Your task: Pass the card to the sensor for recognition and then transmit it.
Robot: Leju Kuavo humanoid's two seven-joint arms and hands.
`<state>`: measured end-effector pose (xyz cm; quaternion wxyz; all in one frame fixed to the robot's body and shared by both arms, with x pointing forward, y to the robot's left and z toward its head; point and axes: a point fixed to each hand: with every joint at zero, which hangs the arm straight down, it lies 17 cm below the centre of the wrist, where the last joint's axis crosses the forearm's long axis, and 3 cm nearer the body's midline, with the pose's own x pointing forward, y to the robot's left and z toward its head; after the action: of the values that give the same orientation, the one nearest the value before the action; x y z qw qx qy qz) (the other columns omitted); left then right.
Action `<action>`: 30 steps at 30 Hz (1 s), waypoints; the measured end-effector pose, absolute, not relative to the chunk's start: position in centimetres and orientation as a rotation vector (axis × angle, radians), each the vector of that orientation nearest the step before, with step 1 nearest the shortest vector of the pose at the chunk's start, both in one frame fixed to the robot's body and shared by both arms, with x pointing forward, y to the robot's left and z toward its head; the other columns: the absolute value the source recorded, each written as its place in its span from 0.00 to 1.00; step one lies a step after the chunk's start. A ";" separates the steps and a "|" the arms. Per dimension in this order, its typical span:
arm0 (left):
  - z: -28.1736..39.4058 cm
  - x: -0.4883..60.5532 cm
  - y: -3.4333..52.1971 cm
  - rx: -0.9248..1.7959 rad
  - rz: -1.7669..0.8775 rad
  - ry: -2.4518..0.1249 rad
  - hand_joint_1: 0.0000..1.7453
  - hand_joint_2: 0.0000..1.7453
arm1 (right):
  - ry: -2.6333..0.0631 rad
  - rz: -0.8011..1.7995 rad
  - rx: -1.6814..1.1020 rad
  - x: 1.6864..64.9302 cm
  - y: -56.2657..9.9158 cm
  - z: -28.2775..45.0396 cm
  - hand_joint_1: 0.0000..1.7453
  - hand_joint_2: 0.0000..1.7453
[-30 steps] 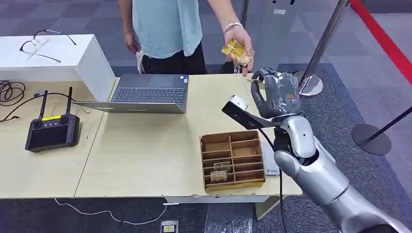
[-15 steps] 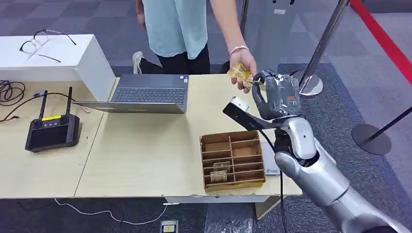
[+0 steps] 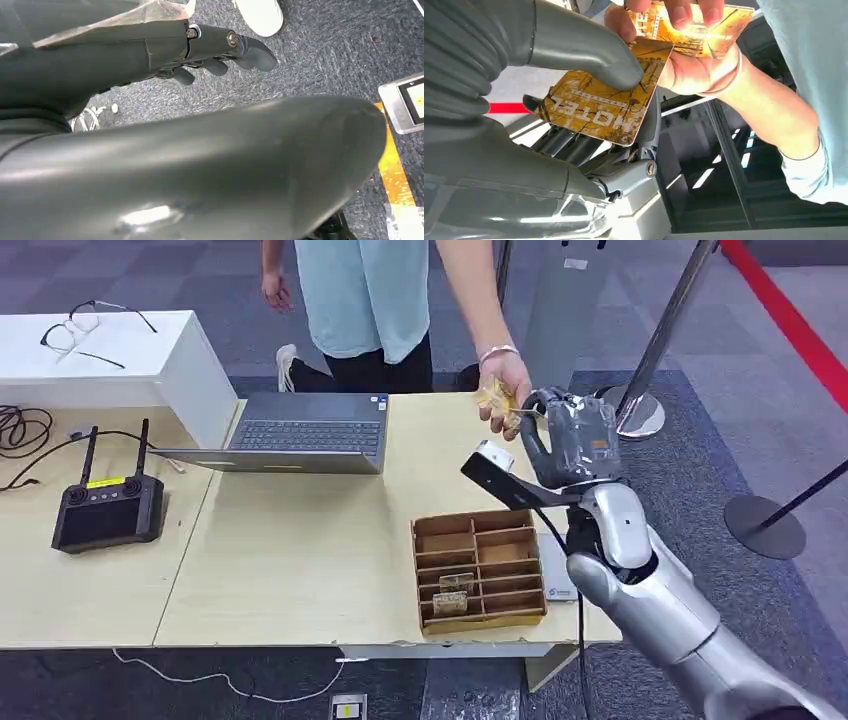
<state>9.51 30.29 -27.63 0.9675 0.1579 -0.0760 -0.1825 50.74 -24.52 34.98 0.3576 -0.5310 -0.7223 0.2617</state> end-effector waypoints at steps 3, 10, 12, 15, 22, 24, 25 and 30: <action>-27.6 9.6 30.3 0.321 -0.365 -0.159 0.00 0.00 | -1.866 0.670 -1.366 50.8 -24.6 34.9 1.00 1.00; -27.6 9.7 30.2 0.321 -0.364 -0.162 0.00 0.00 | -1.852 0.672 -1.369 51.1 -24.9 34.5 0.21 1.00; -27.6 9.6 30.2 0.319 -0.364 -0.161 0.00 0.00 | -1.854 0.673 -1.369 51.1 -24.9 34.4 0.06 1.00; -27.6 9.6 30.0 0.317 -0.363 -0.159 0.00 0.00 | -1.857 0.674 -1.372 51.1 -25.0 34.4 0.00 1.00; -27.6 9.7 29.8 0.315 -0.364 -0.164 0.00 0.00 | -1.858 0.666 -1.376 51.2 -25.2 34.2 0.00 1.00; -27.6 9.7 29.7 0.314 -0.361 -0.163 0.00 0.00 | -1.860 0.664 -1.377 51.2 -25.2 34.3 0.00 1.00; -27.6 9.7 29.7 0.313 -0.361 -0.163 0.00 0.00 | -1.861 0.662 -1.377 51.2 -25.2 34.3 0.00 1.00; -27.6 9.5 29.4 0.307 -0.361 -0.157 0.00 0.00 | -1.863 0.660 -1.377 51.2 -25.2 34.4 0.00 1.00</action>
<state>9.53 29.35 -27.63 0.9690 0.1519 -0.0776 -0.1785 51.20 -25.22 34.37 0.3581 -0.5338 -0.7220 0.2559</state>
